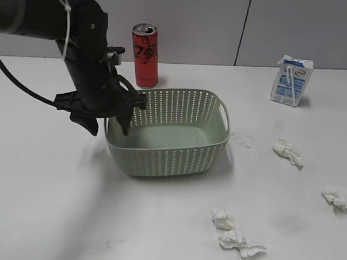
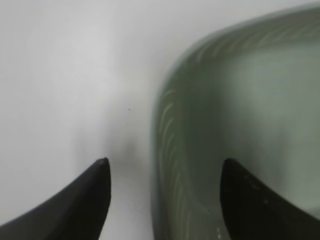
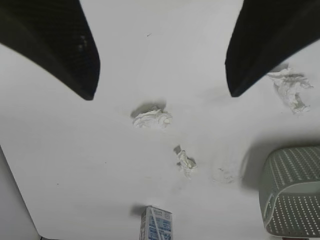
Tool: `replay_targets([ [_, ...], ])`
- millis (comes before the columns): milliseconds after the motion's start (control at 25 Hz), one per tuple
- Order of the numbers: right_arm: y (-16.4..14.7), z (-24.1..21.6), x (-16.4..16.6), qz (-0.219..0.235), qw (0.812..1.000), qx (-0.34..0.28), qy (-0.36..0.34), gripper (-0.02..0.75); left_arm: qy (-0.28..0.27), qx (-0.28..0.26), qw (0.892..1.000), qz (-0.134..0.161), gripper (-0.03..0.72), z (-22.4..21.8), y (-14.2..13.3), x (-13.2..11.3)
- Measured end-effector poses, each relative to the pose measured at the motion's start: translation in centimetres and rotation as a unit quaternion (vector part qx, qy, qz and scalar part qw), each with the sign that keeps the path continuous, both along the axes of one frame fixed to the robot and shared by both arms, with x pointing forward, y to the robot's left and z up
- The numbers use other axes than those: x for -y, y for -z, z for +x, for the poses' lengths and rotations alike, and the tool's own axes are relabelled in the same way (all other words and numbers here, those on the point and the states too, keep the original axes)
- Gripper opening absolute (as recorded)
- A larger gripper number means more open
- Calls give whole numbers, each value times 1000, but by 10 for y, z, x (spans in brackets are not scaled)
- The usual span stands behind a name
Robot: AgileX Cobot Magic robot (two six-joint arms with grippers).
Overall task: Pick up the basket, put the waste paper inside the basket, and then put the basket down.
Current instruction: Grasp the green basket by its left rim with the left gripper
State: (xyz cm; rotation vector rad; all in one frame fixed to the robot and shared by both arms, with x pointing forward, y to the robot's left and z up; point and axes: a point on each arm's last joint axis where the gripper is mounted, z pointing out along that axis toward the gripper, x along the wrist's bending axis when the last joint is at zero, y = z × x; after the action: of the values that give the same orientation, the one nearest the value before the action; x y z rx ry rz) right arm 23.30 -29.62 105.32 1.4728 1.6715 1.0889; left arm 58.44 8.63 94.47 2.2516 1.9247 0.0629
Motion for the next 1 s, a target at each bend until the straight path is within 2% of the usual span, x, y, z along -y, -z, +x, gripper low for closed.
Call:
replay_targets([
  [80, 0, 0, 0, 0, 1000, 0, 0, 589, -12, -6, 1000, 1, 454, 2, 5, -1],
  [280, 0, 0, 0, 0, 1000, 0, 0, 589, -20, -2, 1000, 2, 162, 5, 5, -4],
  [400, 0, 0, 0, 0, 1000, 0, 0, 589, -22, -2, 1000, 0, 20, 5, 5, -4],
  [560, 0, 0, 0, 0, 1000, 0, 0, 589, -25, -10, 1000, 3, 0, 2, 0, -6],
  [720, 0, 0, 0, 0, 1000, 1, 0, 589, -11, -4, 1000, 10, 0, -9, -31, -14],
  [880, 0, 5, -2, 4, 1000, -16, -4, 590, -3, 45, 999, -14, 0, -34, -71, -30],
  [1000, -5, 22, -6, 10, 998, -54, -10, 590, -16, 60, 998, -25, 0, -55, -76, -52],
])
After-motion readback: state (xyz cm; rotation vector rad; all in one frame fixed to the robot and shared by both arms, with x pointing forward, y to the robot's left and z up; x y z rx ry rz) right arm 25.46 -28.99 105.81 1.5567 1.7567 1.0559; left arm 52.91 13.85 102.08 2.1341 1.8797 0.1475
